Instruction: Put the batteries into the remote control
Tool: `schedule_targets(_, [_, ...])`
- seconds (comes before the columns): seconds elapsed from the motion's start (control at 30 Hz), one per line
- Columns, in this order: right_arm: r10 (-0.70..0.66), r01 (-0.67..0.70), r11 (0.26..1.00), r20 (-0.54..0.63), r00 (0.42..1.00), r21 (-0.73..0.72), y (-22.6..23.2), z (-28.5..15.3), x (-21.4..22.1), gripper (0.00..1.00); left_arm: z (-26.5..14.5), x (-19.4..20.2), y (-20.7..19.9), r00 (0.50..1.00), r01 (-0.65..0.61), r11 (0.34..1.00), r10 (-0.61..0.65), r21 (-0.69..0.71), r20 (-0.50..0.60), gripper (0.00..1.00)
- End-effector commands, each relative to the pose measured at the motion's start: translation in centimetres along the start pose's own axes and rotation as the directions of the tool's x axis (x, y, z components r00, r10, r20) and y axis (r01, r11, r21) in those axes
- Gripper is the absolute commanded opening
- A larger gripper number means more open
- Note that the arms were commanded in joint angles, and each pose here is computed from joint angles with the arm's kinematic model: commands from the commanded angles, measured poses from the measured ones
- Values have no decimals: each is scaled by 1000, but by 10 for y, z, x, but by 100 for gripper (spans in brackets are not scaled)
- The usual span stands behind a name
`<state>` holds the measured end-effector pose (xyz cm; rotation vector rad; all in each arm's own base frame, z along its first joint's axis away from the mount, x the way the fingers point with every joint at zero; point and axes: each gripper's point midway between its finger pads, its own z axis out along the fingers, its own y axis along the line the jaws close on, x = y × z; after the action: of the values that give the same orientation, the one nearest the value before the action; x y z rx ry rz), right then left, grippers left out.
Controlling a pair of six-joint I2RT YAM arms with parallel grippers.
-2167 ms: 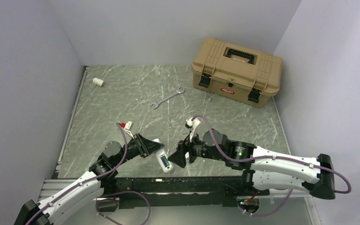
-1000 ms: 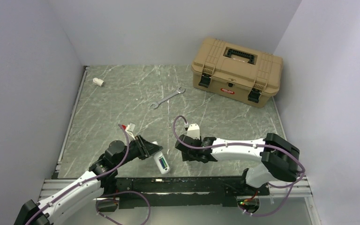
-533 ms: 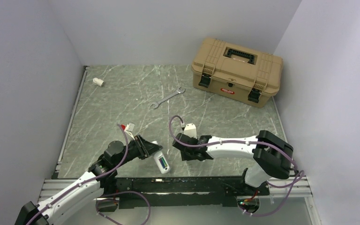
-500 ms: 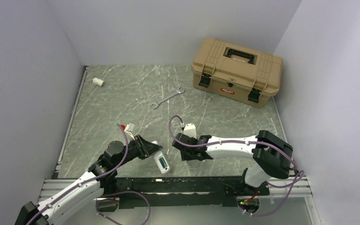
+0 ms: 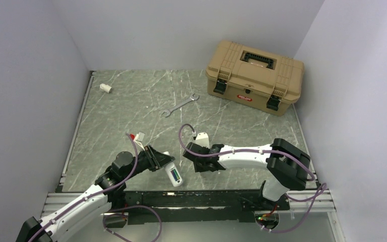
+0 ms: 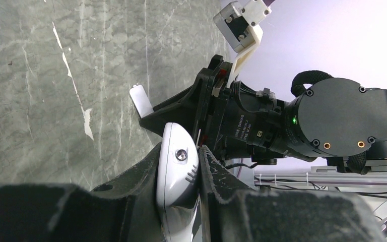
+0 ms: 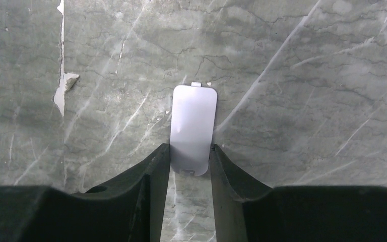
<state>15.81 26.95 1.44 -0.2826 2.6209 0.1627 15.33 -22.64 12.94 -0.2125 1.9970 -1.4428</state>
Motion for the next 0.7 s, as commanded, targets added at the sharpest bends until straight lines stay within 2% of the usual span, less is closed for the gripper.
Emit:
schedule_targets(0.0, [0,1,999,-17,1000,46,-8,-1,1,36,-1,-8,-24,1000,-19,996,17,83,21,0])
schedule_targets(0.23, [-19,20,997,-8,1000,69,-19,-6,2,34,0,-8,-24,1000,-19,996,17,84,21,0])
schedule_targets(0.67, [-94,115,983,151,984,-140,-10,-48,-22,32,8,-11,-19,999,11,997,-14,82,36,0])
